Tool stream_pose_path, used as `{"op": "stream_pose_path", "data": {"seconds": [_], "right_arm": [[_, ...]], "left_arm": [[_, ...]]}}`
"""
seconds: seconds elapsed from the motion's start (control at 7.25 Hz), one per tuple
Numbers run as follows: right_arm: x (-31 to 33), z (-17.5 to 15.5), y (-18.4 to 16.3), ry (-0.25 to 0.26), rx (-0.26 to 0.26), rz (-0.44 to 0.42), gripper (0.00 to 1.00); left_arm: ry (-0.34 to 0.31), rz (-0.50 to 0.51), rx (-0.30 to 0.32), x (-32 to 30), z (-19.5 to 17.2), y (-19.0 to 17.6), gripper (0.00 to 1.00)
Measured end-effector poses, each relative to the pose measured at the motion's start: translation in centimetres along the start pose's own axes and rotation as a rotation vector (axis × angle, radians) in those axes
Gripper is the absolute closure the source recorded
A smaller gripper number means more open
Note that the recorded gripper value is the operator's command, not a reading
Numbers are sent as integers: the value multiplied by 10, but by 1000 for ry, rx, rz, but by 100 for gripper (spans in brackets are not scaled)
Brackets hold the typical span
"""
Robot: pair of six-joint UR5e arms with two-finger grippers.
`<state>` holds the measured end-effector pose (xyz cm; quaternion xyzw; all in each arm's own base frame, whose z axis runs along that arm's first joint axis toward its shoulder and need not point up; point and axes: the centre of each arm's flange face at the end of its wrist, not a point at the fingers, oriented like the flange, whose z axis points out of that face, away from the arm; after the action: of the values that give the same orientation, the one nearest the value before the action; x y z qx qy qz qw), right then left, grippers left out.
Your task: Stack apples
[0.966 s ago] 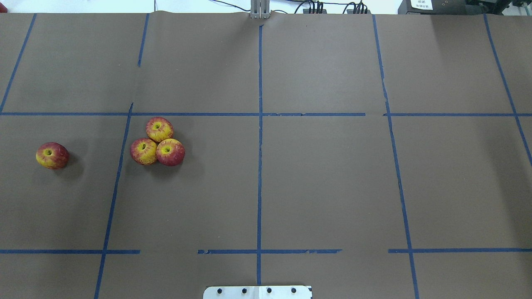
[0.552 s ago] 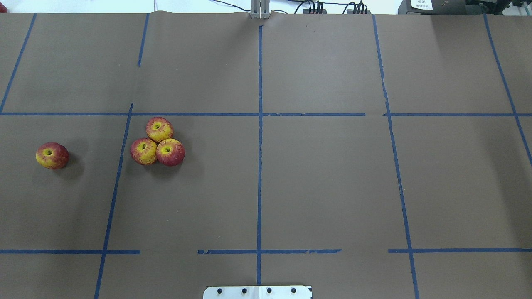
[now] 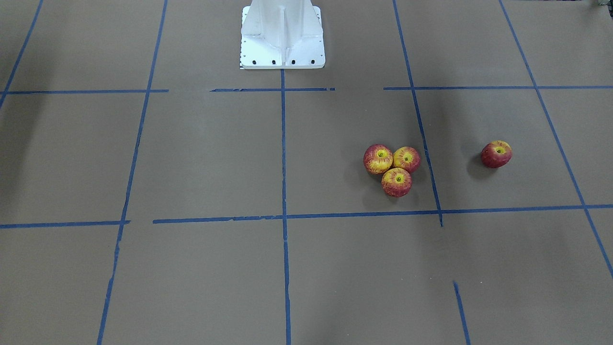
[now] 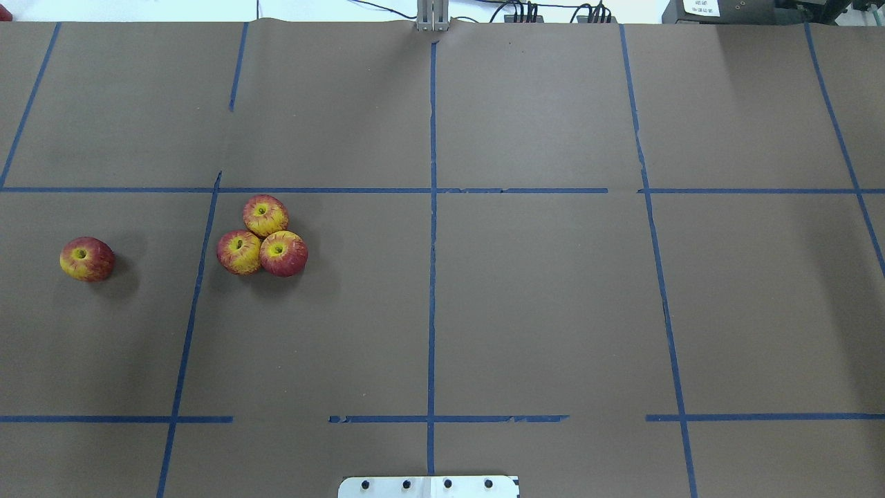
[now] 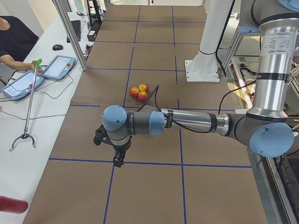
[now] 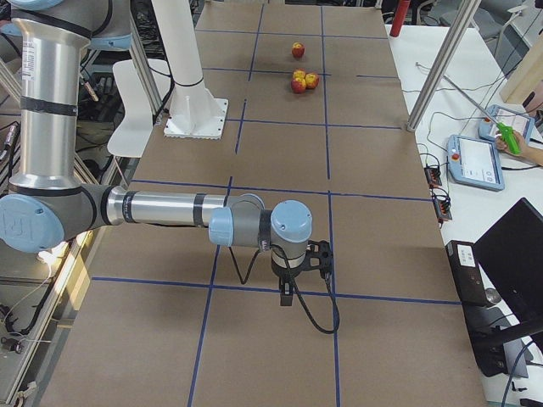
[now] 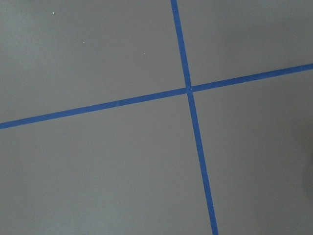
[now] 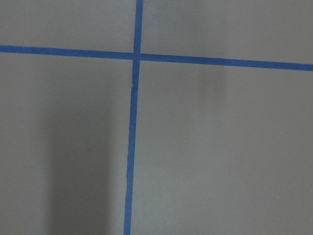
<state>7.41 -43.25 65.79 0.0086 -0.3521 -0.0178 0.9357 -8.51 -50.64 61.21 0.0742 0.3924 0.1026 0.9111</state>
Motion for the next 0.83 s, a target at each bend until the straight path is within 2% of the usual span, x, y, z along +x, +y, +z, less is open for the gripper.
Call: {"op": "stream_pose_path", "data": {"seconds": [0.14,0.28,0.69,0.83], "right_arm": [[0,0,0,0,0,0,0],[0,0,0,0,0,0,0],[0,0,0,0,0,0,0],[0,0,0,-1,0,0,0]], "left_arm": [[42,-21,7,31,9,-13,0],[60,-70,-15,73,27,-28,0],[27,-222,-15,170,84,-51,0],[-5,-267,-10,195,108,-52,0]]}}
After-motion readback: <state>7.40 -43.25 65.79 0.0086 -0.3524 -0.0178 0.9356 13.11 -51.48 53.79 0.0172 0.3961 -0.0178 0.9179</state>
